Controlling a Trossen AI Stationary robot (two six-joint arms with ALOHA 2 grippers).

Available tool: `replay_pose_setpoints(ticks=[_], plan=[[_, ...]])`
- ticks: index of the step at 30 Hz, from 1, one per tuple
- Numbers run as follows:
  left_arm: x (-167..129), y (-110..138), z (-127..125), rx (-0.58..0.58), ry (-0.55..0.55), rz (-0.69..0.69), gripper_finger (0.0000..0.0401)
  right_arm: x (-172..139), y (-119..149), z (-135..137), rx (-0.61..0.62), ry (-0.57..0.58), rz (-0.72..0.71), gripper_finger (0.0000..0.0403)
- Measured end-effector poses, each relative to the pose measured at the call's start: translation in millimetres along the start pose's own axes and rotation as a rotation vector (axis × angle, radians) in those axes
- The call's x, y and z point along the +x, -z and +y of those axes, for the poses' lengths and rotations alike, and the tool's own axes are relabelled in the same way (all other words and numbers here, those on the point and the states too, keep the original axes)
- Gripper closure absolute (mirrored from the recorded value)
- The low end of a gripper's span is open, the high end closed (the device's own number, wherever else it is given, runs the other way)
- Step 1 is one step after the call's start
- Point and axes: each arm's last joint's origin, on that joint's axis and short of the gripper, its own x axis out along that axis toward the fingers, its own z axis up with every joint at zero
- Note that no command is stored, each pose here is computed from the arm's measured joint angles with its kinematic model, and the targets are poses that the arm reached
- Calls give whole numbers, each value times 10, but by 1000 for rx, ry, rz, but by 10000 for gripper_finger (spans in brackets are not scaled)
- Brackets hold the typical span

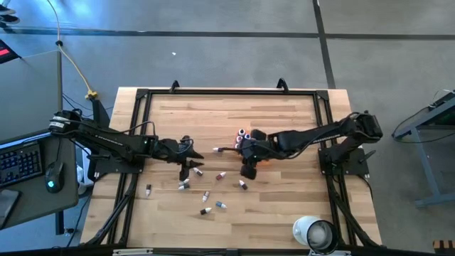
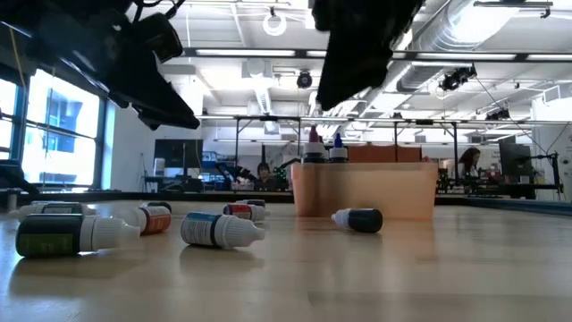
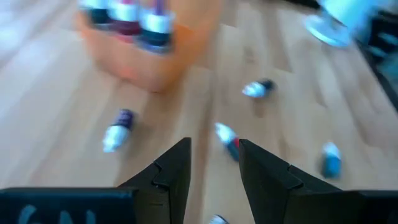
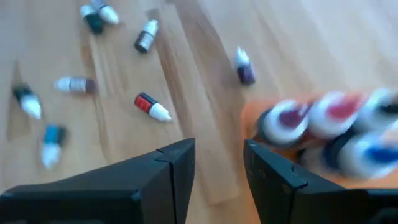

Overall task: Pick & Place food coloring
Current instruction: Put the right small black food coloring bottle into the orange bin

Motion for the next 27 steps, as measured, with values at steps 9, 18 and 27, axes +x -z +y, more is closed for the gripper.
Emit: replay_pose_setpoints(ticks=[9, 18, 27], plan=[[-3, 56, 42, -108, -100, 36, 270, 341, 244, 285, 154, -32, 115, 273], [-8, 105, 59, -99, -121, 85, 270, 793, 570, 502, 167, -48, 259, 273], [-8, 108, 55, -98, -105, 93, 270, 825, 624, 495, 219, -19, 297, 273]])
